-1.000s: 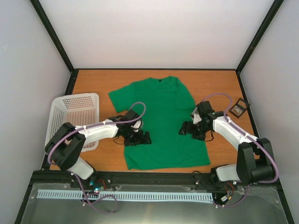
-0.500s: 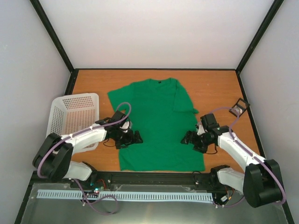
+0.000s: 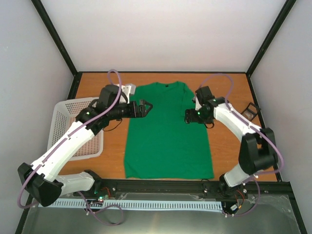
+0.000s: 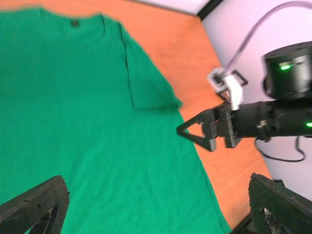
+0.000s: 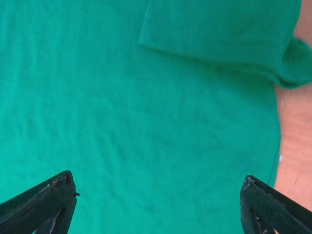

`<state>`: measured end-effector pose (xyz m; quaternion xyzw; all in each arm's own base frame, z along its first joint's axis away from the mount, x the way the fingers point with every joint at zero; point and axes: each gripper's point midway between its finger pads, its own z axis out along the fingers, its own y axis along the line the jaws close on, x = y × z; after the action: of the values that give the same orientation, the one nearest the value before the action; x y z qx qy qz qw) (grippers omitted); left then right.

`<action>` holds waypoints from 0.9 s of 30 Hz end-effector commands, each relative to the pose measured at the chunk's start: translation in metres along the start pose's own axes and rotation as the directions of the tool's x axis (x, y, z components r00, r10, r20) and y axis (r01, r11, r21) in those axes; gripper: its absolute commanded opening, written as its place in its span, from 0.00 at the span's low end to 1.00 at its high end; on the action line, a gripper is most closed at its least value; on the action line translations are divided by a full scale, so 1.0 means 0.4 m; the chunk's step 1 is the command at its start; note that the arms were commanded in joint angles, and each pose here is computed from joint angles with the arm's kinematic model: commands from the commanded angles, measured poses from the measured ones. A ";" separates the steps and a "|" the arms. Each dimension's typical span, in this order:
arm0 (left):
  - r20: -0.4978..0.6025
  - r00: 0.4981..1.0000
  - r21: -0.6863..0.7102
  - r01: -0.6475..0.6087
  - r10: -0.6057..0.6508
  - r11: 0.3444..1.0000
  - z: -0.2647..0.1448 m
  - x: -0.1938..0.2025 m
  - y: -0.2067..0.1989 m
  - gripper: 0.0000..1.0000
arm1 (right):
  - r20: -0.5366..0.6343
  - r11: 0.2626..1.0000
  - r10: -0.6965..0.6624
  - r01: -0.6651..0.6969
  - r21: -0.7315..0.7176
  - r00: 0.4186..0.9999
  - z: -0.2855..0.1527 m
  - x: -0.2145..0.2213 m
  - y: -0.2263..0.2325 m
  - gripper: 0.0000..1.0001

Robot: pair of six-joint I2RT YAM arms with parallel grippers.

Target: Pin the brooch onto the clothing

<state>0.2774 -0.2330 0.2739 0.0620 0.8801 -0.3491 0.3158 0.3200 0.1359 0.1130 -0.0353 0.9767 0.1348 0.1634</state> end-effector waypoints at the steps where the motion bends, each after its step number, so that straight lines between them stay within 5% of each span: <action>1: 0.181 0.973 -0.085 -0.129 0.142 0.988 -0.070 -0.131 -0.023 1.00 | -0.012 0.984 -0.102 0.103 0.143 0.995 0.025 -0.079 -0.030 0.87; 9: 0.186 0.923 -0.224 -0.295 0.338 0.929 -0.118 -0.204 -0.023 1.00 | -0.055 0.970 -0.153 0.161 0.180 0.987 0.120 -0.188 -0.019 0.63; 18: 0.138 0.911 -0.237 -0.351 0.389 0.906 -0.107 -0.191 -0.013 1.00 | -0.127 0.959 -0.216 0.234 0.157 0.968 0.241 -0.210 0.061 0.61; 27: 0.130 0.910 -0.243 -0.355 0.393 0.903 -0.102 -0.189 -0.008 1.00 | -0.180 0.961 -0.194 0.223 0.163 0.964 0.292 -0.206 0.055 0.46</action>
<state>0.3135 -0.2058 0.3319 0.1621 0.8580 -0.2010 0.4440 0.4310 0.1948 0.0429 -0.1381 0.9833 0.0368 0.1126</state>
